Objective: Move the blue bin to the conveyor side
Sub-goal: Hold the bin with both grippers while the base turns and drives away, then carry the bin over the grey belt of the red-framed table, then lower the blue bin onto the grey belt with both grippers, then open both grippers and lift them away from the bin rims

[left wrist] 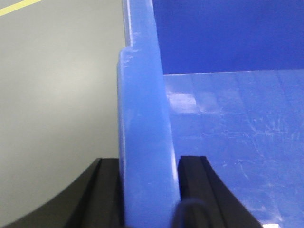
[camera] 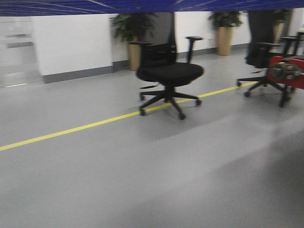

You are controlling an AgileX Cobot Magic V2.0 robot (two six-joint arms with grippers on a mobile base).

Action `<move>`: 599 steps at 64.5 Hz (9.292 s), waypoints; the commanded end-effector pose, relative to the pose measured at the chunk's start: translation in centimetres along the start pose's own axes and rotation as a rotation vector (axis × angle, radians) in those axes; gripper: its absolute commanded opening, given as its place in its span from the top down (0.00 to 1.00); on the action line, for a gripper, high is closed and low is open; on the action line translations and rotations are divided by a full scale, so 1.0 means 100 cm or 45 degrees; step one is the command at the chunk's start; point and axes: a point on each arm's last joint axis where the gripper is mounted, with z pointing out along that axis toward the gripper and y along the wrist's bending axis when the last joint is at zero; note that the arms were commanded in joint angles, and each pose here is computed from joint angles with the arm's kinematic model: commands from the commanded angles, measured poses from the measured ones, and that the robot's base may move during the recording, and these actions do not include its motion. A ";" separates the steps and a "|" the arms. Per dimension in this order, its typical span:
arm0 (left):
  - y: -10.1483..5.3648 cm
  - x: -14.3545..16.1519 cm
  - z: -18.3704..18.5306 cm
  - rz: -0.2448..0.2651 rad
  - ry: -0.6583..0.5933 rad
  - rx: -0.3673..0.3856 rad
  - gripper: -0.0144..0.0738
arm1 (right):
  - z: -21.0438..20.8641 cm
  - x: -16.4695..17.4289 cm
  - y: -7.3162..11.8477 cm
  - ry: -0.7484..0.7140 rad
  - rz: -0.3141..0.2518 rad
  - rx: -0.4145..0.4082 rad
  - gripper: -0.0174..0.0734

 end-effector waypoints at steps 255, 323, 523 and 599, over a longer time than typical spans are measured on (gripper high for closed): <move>0.001 -0.010 -0.013 0.023 -0.180 0.009 0.83 | -0.013 -0.011 0.001 -0.199 -0.045 0.012 0.88; -0.024 -0.037 0.207 0.182 0.067 -0.098 0.83 | 0.210 -0.036 -0.034 0.140 0.063 -0.015 0.88; 0.042 0.256 0.000 0.063 -1.024 -0.035 0.84 | -0.017 0.232 -0.008 -1.115 -0.124 0.105 0.88; 0.043 0.298 0.083 0.099 -1.031 -0.046 0.84 | -0.017 0.232 -0.008 -1.108 -0.124 0.104 0.88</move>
